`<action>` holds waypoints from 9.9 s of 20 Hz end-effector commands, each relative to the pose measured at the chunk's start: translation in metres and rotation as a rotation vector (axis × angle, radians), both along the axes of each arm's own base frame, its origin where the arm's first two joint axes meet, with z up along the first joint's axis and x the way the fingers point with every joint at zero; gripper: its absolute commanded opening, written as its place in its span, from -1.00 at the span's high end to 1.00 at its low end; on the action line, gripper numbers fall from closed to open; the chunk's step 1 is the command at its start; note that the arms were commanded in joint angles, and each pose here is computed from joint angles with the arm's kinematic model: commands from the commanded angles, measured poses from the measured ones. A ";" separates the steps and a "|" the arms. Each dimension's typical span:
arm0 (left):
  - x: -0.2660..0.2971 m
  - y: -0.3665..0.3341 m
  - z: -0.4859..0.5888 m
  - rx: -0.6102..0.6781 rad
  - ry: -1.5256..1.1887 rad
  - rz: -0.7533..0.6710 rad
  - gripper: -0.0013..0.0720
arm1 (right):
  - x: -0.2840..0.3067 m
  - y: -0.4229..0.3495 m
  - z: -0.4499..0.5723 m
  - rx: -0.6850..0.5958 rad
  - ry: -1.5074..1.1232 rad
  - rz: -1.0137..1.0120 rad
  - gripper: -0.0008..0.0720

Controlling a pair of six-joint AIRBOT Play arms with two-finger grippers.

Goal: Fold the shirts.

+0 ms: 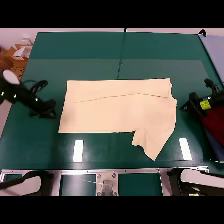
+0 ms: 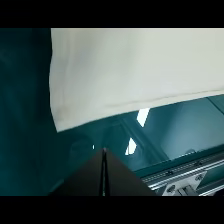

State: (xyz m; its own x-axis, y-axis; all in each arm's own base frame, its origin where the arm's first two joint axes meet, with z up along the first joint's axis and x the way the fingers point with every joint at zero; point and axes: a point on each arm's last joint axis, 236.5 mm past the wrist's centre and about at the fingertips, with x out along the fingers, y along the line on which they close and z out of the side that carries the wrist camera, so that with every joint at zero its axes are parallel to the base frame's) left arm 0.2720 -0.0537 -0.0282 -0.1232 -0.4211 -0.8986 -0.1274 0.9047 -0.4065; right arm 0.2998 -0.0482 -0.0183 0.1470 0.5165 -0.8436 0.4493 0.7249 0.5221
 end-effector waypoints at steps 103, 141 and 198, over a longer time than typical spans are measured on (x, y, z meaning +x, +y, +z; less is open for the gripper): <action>0.194 -0.370 -0.040 -0.211 -0.633 -0.242 0.92 | 0.141 0.101 0.121 0.072 -0.408 0.506 0.94; 0.199 0.024 0.082 0.289 -0.330 -0.207 0.92 | 0.211 0.327 0.084 0.200 -0.575 0.426 -0.01; 0.198 0.000 0.087 0.189 -0.341 -0.207 0.92 | -0.233 -0.205 0.051 -0.493 0.763 -0.699 -0.72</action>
